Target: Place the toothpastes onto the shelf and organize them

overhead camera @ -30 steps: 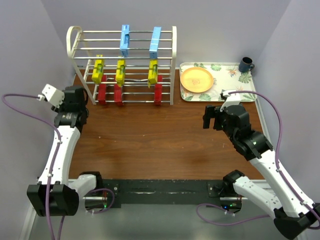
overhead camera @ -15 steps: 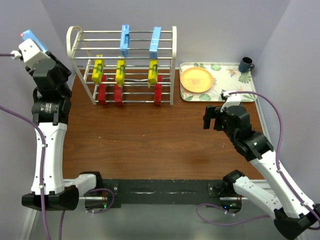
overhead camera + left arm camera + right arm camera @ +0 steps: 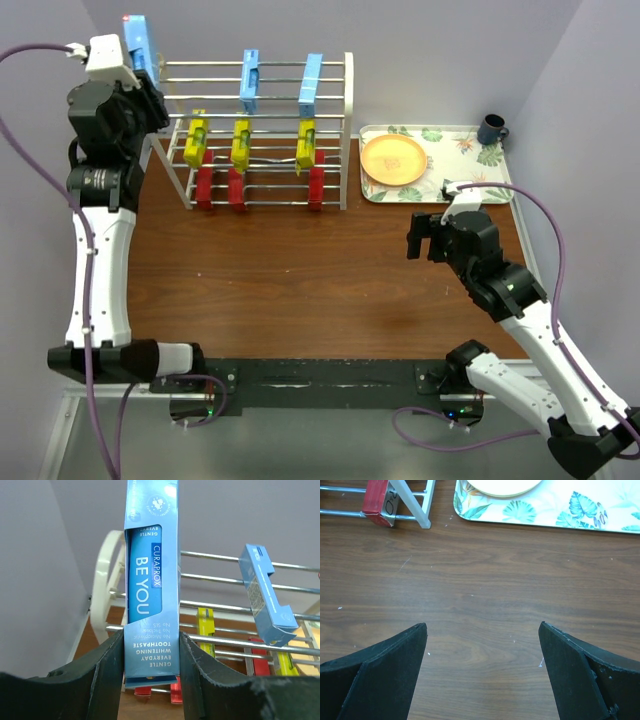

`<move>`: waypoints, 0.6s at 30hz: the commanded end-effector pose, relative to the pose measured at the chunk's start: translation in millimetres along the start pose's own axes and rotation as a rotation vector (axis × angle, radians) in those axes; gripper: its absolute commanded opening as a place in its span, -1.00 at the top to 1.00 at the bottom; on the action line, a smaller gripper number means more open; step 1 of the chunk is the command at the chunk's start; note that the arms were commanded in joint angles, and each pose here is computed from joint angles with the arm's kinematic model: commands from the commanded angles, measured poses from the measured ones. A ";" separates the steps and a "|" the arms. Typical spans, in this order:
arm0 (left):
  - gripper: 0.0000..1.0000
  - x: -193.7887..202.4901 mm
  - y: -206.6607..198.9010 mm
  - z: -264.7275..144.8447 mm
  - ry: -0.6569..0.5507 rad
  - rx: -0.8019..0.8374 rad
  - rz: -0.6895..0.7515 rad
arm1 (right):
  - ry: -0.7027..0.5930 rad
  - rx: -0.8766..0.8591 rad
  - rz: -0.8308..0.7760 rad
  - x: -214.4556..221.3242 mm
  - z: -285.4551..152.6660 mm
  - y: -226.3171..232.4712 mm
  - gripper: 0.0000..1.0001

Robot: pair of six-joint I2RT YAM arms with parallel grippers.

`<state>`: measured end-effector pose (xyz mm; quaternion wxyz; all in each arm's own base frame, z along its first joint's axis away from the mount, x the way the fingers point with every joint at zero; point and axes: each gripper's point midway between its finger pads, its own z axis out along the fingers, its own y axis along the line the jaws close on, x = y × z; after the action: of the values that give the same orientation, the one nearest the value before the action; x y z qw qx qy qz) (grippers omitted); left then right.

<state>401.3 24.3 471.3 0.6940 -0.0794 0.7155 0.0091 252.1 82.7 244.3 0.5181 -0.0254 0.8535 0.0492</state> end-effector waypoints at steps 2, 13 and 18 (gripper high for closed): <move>0.79 -8.4 -31.1 14.1 0.007 0.168 0.045 | -0.039 0.027 0.004 -16.2 -5.2 -4.9 -0.97; 0.69 24.5 -23.8 59.1 0.113 0.127 0.100 | -0.034 0.023 0.007 -22.5 -2.2 -1.3 -0.97; 0.63 35.4 -20.8 75.0 0.145 0.111 0.119 | -0.035 0.026 0.011 -24.3 -2.0 -1.4 -0.96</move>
<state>471.0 7.8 404.7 0.6099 -0.0136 0.7923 -0.0111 257.3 85.0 247.7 0.5138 -0.0256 0.8563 0.0458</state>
